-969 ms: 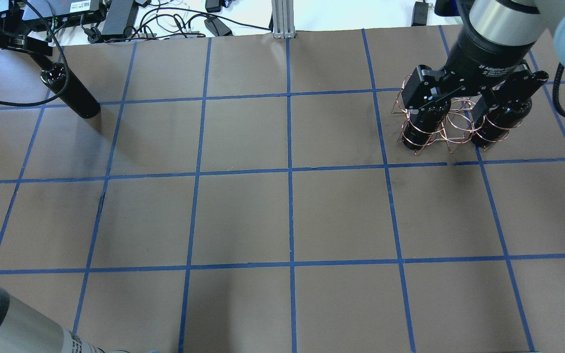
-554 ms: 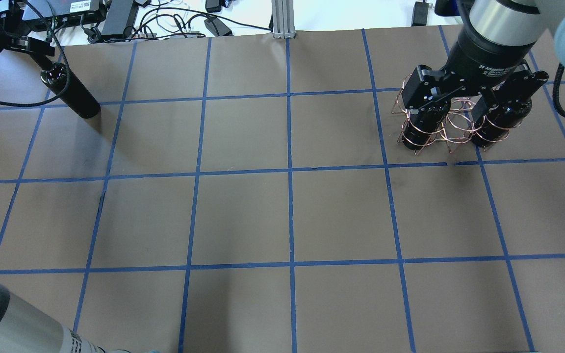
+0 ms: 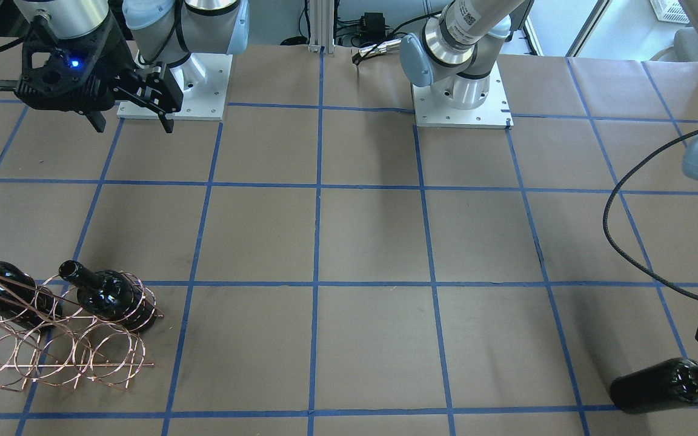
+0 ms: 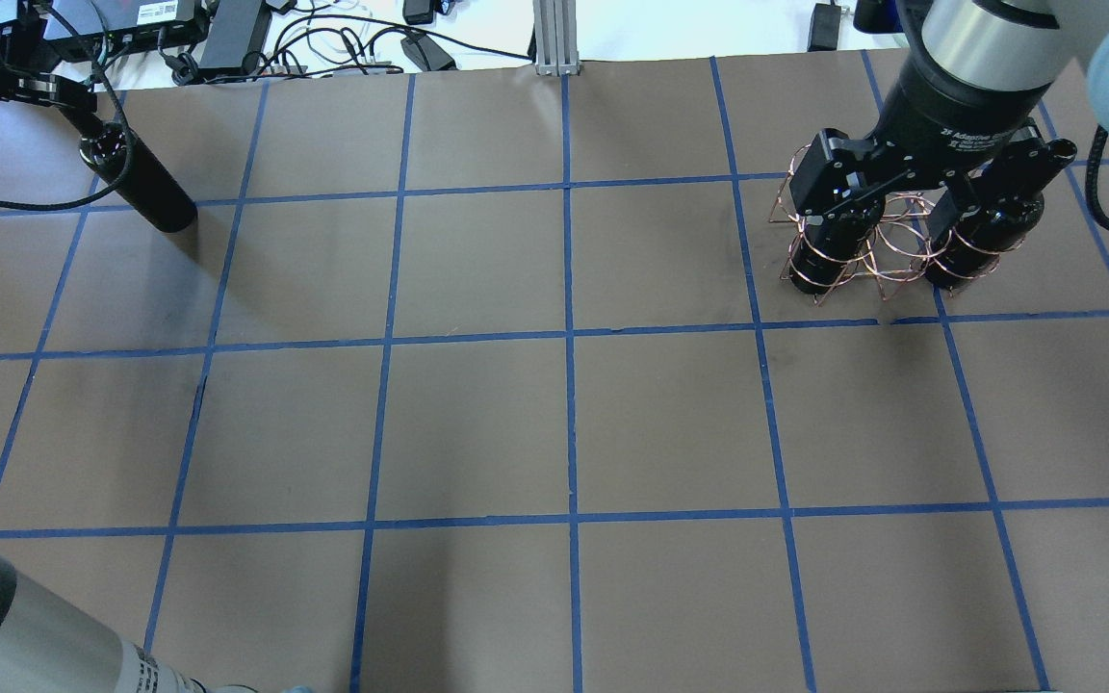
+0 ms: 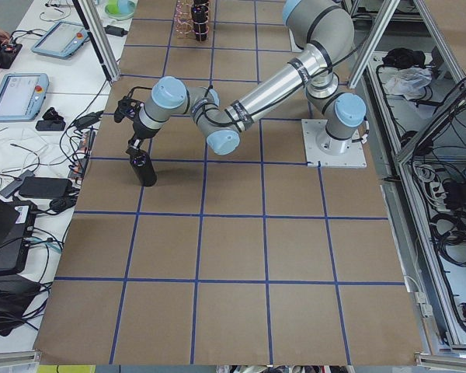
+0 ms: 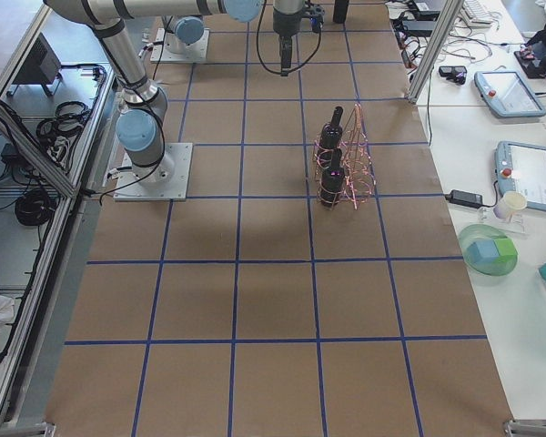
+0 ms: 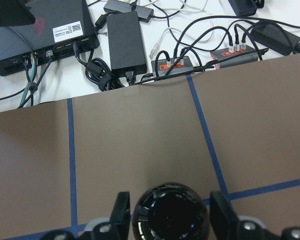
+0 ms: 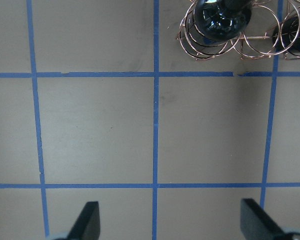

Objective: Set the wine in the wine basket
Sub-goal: 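Grasp the dark wine bottle by its neck with the left gripper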

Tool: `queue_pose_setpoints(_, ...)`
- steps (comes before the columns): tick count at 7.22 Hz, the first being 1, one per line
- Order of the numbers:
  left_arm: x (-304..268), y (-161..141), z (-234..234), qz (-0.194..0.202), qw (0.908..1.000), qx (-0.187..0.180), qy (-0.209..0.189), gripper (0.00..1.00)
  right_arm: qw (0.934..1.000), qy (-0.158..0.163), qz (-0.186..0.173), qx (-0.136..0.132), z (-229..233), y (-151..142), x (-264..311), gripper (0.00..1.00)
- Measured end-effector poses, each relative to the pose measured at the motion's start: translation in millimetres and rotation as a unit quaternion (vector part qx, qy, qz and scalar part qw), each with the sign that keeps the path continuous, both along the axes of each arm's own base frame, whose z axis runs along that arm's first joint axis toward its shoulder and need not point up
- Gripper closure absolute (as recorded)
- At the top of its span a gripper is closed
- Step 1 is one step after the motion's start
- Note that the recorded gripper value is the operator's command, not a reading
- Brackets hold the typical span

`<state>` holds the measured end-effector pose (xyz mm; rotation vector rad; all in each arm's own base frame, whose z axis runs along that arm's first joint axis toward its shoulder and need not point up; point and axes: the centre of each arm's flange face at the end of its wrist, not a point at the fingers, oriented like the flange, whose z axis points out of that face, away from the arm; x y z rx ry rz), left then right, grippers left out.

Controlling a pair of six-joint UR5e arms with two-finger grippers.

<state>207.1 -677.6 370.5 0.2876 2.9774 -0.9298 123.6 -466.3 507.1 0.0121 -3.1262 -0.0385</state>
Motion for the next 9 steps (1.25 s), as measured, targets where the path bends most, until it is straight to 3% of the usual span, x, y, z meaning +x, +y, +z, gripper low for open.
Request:
queue_pose_setpoints(2, 0, 0, -1, 0.0, 1.0, 0.001, 0.001, 0.69, 0.9999, 0.014, 0.001, 0.001, 0, 1, -3, 0.0)
queue_pose_setpoints(4, 0, 1, -3, 0.001, 1.0, 0.004, 0.002, 0.74, 0.9999, 0.016, 0.0, 0.002, 0, 1, -3, 0.0)
queue_pose_setpoints(7, -3, 5, 12, 0.002, 1.0, -0.004, -0.003, 0.96, 0.9998, 0.016, 0.0, 0.006, -5, 2, -4, 0.0)
queue_pose_setpoints(9, -15, 11, 28, -0.002, 1.0, -0.003, -0.003, 1.0, 0.9999, 0.017, 0.0, 0.005, -4, 3, -3, 0.0)
